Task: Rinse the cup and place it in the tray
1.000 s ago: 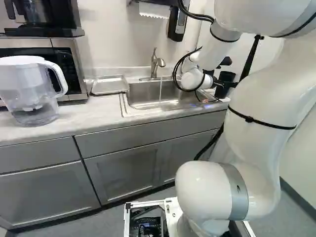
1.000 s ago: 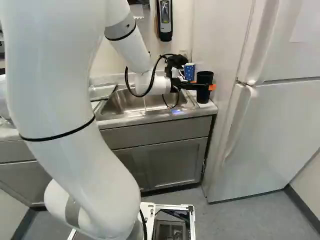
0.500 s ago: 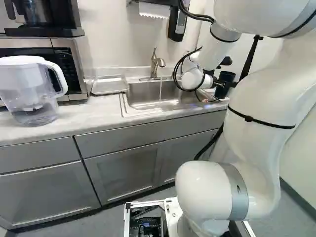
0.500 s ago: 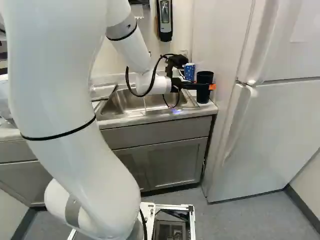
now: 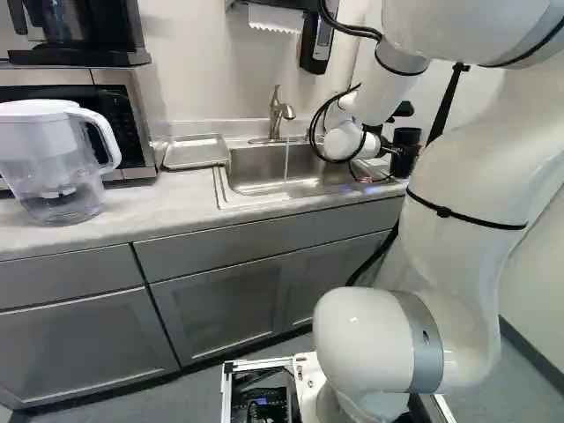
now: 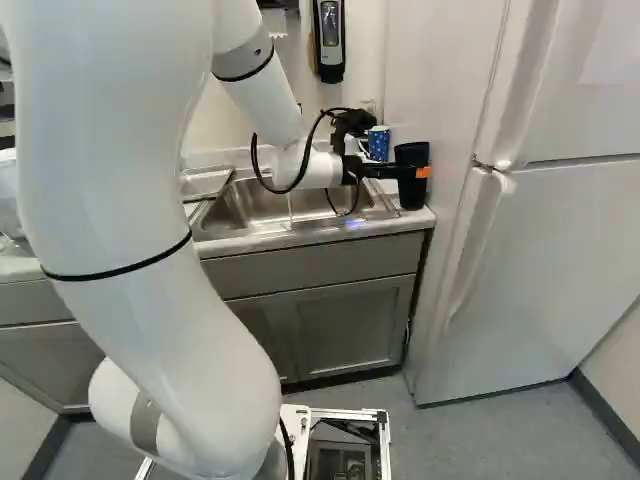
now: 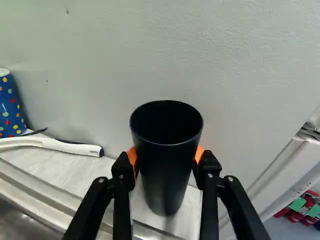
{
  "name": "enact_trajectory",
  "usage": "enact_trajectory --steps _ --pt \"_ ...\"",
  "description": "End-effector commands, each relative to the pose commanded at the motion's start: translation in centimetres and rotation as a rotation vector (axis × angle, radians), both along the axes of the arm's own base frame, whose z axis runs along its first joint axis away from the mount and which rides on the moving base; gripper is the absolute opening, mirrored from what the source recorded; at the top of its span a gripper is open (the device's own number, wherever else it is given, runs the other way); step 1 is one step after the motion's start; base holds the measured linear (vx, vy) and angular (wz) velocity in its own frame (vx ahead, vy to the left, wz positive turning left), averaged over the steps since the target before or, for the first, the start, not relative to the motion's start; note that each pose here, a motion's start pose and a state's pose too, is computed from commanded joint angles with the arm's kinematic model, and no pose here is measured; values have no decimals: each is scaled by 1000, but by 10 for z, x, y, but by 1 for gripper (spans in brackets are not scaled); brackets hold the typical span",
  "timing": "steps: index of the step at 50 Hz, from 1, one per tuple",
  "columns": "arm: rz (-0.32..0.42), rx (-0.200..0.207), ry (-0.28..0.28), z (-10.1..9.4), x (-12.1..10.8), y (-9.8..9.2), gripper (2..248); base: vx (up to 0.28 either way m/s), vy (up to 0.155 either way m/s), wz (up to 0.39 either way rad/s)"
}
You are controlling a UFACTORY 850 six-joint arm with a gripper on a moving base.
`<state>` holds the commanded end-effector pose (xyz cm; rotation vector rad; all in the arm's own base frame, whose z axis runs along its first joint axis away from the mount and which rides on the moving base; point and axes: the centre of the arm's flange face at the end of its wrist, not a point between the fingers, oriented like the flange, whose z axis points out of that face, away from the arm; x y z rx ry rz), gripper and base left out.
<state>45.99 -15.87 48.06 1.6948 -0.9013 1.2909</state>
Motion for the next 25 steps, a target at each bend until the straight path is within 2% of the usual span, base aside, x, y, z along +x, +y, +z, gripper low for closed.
enact_trajectory --steps 25 --pt "1 -10 -58 28 -2 1 124 0 0 0"
